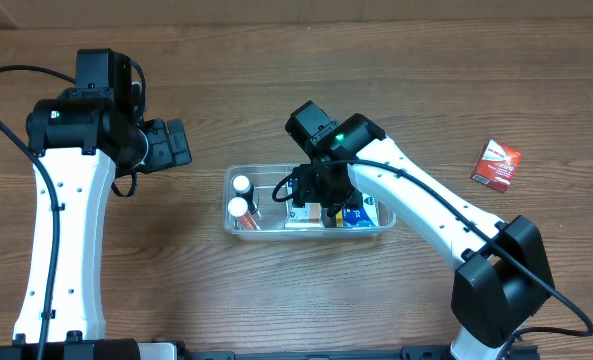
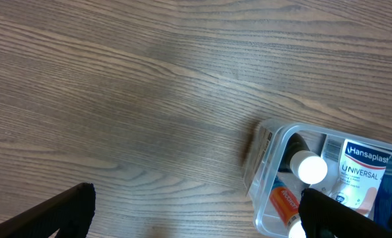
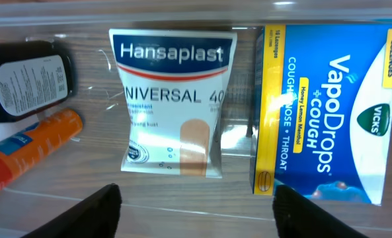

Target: Pack container

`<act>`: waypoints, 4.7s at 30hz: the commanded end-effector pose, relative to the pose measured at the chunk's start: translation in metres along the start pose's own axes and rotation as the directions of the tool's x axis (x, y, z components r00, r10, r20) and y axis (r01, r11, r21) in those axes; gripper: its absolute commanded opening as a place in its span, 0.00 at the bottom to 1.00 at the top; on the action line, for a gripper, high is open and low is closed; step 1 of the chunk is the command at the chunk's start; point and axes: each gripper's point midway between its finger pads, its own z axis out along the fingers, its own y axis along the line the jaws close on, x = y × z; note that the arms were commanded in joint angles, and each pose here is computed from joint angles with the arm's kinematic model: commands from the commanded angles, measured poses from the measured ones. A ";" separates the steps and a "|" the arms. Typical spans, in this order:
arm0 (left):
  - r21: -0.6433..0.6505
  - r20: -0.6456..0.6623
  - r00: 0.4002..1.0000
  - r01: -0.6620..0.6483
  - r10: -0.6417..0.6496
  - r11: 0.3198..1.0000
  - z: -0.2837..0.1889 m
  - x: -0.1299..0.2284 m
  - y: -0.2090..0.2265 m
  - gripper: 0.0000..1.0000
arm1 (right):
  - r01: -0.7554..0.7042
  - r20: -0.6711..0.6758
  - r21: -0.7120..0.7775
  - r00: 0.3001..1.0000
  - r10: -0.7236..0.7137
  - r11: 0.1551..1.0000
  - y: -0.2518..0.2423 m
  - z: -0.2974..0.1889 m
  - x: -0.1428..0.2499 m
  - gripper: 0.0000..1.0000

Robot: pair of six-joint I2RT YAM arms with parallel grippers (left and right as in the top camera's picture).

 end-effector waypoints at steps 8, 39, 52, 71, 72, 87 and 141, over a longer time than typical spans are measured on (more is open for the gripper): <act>-0.001 -0.003 1.000 -0.016 0.016 1.000 0.000 0.001 0.001 1.00 | -0.080 0.025 0.140 0.997 0.077 0.987 -0.027 -0.007 0.004 0.08; -0.004 -0.014 1.000 -0.016 0.016 1.000 0.000 0.004 0.002 1.00 | -0.062 0.017 0.097 0.998 0.060 0.993 -0.063 0.012 -0.015 0.12; -0.003 -0.011 1.000 -0.017 0.017 1.000 0.000 0.003 0.002 1.00 | 0.267 0.097 -0.086 0.961 -0.258 0.960 0.034 -0.020 0.010 0.16; -0.004 -0.014 1.000 -0.016 0.016 1.000 0.000 0.004 0.002 1.00 | 0.271 0.187 -0.008 0.946 -0.265 0.962 0.010 0.041 0.001 0.23; -0.004 -0.014 1.000 -0.016 0.016 1.000 0.000 0.004 0.002 1.00 | 0.297 0.228 -0.023 0.931 -0.284 0.955 0.021 0.018 -0.008 0.23; -0.002 -0.005 1.000 -0.016 0.016 1.000 0.000 0.002 0.002 1.00 | 0.433 0.160 -0.169 0.899 -0.409 0.885 0.074 0.043 0.018 0.24; 0.001 0.005 1.000 -0.023 0.023 1.000 0.000 -0.001 0.001 1.00 | -0.570 0.023 0.127 0.820 0.572 0.812 -0.377 -0.022 -0.098 1.00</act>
